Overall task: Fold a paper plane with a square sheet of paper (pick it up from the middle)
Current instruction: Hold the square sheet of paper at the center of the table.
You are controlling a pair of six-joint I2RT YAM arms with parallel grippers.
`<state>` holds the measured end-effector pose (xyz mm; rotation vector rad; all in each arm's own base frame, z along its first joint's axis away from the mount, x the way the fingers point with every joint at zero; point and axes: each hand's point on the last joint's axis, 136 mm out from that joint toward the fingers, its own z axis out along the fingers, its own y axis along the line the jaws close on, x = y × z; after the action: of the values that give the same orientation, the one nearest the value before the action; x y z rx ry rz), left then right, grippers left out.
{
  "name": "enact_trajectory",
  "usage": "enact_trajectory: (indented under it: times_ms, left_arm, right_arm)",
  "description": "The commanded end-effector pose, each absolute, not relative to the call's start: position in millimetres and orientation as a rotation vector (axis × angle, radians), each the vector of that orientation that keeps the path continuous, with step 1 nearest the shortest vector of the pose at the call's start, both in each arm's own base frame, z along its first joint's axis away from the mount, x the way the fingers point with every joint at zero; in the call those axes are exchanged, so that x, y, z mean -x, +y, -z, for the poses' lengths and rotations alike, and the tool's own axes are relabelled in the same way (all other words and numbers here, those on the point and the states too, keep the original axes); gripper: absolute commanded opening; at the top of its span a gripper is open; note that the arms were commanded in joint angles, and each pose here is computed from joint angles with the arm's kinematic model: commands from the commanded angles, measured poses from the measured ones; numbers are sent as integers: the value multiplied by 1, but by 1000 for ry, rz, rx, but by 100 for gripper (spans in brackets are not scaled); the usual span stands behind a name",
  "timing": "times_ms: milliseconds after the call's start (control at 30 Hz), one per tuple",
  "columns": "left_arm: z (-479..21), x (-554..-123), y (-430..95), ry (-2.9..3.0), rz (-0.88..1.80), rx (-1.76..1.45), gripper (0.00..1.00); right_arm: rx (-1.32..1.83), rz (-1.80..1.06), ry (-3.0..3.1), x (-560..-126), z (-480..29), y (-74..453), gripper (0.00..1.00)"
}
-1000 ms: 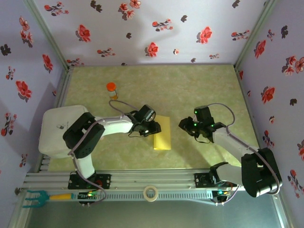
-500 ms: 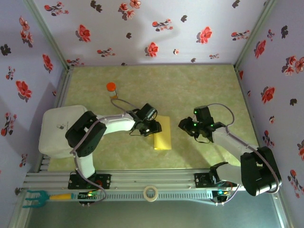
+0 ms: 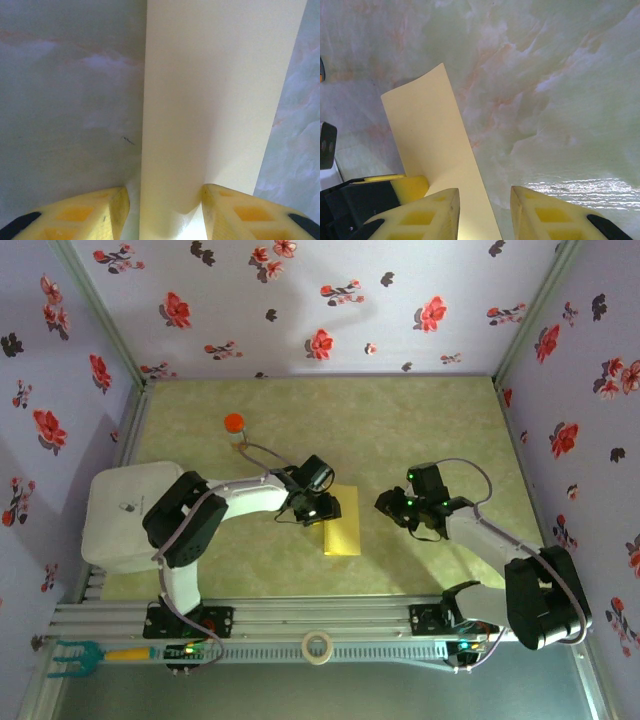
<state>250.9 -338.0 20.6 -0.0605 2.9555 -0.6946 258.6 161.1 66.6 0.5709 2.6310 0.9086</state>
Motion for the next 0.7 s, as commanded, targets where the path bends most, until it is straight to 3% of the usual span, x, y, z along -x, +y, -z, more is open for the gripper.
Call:
enact_trajectory:
  times_ms: [0,467,667]
  left_arm:
    - [28,-243,-305,3038,435,67,46]
    - [26,-244,-306,3029,447,77,46]
    - [27,-244,-306,3032,447,76,46]
  right_arm:
    - [-583,-935,2628,-259,-65,163,33]
    - [-547,-1007,2621,-260,-67,173,32]
    - [-472,-1071,2663,-259,-63,193,20]
